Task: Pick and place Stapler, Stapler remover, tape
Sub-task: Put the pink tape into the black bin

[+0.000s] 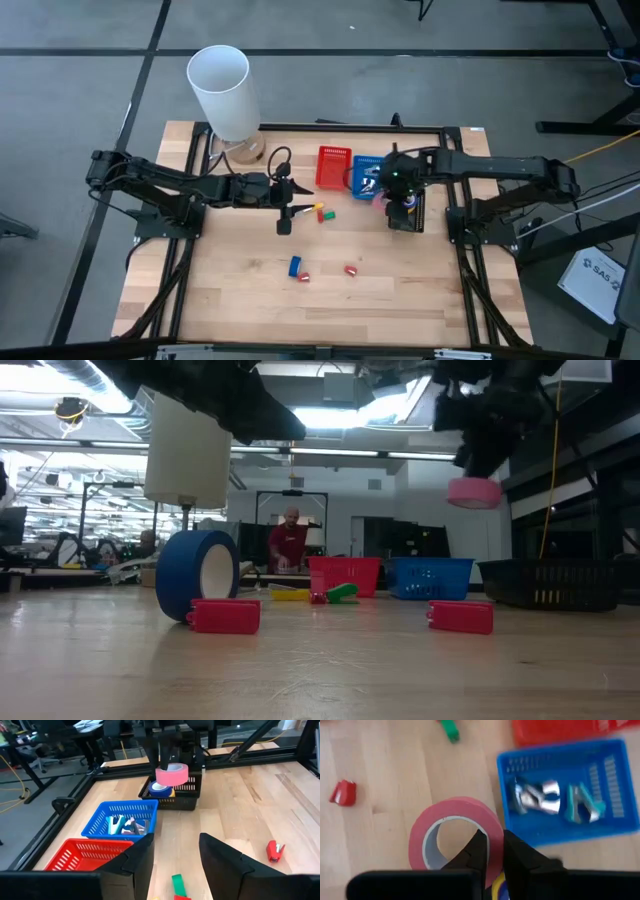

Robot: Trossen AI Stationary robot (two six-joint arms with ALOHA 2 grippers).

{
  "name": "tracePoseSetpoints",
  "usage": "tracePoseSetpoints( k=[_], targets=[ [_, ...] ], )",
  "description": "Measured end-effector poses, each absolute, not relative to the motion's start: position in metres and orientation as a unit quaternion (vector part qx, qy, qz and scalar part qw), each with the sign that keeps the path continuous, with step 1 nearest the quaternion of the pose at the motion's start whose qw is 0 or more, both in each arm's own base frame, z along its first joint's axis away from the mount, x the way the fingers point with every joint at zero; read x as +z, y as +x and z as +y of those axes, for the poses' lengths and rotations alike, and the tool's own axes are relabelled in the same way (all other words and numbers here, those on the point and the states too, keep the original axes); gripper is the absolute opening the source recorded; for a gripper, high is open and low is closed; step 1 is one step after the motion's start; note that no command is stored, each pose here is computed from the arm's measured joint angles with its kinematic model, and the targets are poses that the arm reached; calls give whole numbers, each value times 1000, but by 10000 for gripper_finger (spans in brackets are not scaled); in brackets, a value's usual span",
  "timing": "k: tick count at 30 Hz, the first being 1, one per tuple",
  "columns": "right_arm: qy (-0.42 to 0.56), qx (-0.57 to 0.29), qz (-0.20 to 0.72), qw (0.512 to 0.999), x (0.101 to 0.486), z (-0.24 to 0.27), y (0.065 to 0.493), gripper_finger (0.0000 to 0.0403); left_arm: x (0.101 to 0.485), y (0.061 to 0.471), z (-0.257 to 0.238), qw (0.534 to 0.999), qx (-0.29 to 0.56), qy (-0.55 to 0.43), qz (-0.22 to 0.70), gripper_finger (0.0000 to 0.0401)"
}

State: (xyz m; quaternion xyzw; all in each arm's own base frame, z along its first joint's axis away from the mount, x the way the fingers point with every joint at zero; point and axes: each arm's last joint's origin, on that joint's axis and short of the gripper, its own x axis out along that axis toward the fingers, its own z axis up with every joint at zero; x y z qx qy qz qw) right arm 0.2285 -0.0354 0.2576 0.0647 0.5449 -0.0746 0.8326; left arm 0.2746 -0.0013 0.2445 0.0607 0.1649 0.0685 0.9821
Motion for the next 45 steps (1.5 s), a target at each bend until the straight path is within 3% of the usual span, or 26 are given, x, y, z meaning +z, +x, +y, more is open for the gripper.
tracePoseSetpoints(
  k=[15,24,45],
  targets=[
    [69,-200,628,749,204,-21,184,48,245,275,-2,982,67,60,164,149],
    [23,-204,618,758,204,-2,184,49,245,275,-2,982,67,60,164,150],
    [22,-209,597,774,201,20,184,50,244,275,-2,983,62,59,164,145]
  ],
)
